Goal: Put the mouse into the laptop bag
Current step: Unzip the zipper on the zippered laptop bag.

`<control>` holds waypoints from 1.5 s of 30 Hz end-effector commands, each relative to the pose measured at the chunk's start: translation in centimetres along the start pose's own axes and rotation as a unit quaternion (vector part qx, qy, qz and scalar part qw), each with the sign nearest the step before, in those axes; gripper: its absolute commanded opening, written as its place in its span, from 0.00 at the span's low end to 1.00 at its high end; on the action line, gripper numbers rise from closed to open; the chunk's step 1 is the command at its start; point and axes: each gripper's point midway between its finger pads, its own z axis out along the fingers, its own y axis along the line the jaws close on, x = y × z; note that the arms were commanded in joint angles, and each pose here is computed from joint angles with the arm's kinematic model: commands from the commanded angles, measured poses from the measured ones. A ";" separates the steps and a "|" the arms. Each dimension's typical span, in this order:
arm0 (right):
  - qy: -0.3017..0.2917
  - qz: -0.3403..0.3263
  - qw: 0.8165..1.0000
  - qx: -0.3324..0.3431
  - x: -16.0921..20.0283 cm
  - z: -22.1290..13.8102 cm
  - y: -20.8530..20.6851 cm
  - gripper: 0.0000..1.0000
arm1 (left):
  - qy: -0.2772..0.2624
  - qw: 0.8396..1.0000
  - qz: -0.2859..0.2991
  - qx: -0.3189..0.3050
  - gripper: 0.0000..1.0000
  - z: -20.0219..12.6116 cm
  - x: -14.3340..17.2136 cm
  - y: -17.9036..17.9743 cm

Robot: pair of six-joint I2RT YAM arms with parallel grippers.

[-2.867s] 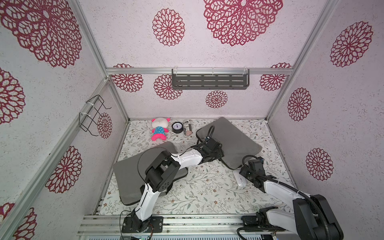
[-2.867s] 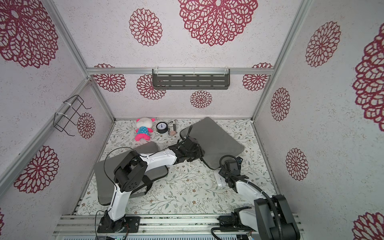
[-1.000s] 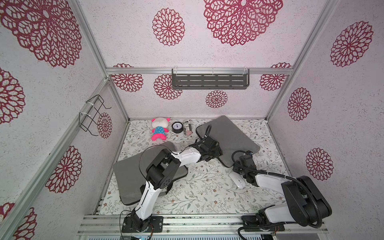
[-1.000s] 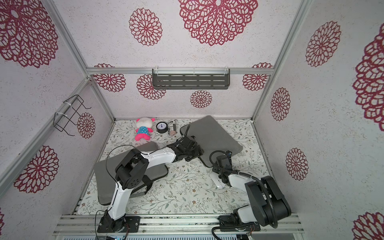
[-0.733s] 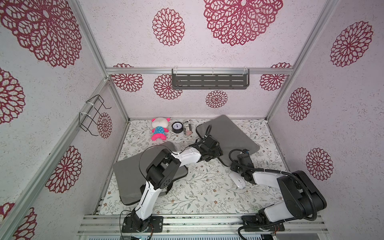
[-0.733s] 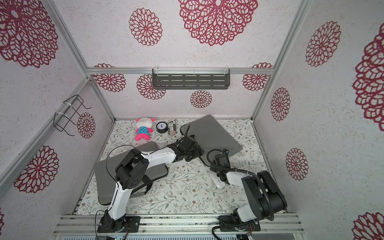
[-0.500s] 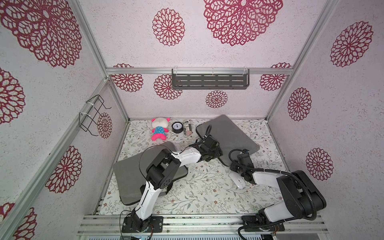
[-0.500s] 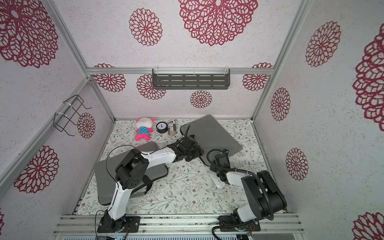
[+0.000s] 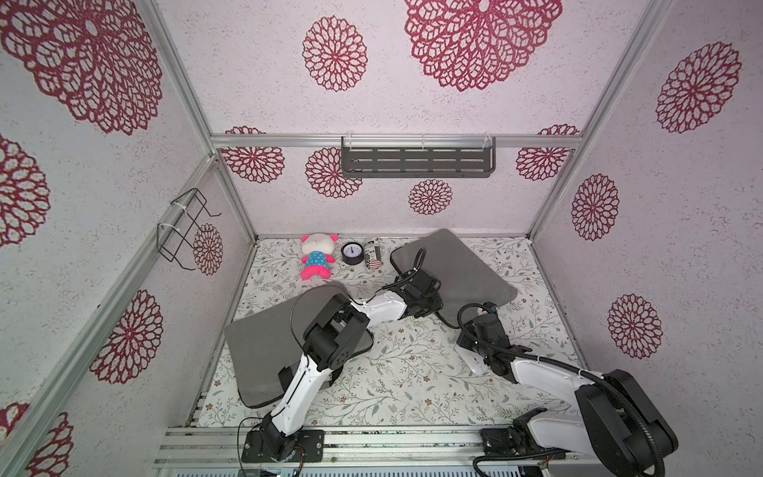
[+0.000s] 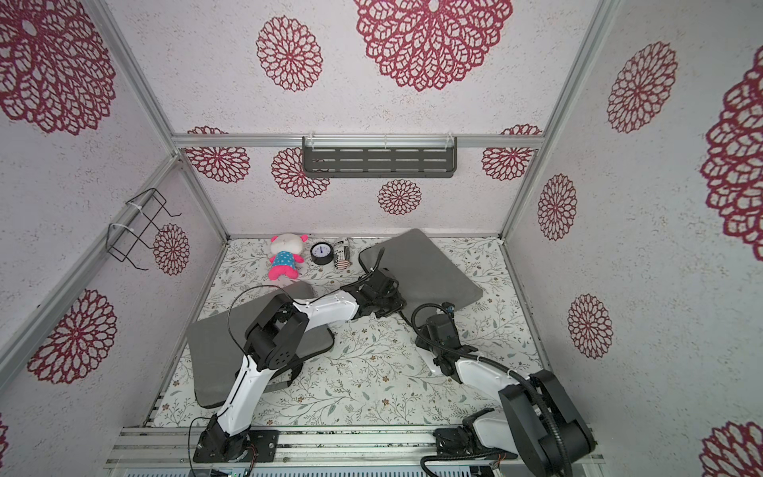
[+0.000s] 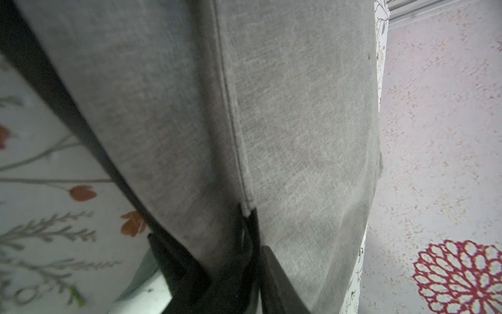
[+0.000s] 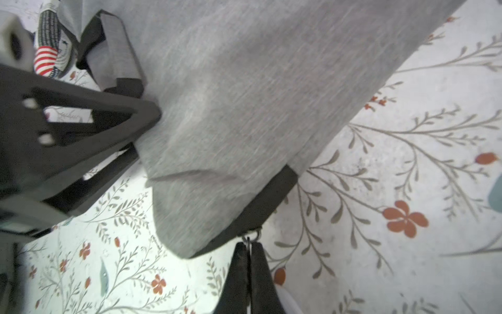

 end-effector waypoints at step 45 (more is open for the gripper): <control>-0.018 0.237 0.959 0.154 -3.4 -2.5 -13.7 0.00 | -0.179 0.979 0.033 0.096 0.85 -7.6 -10.0 -0.4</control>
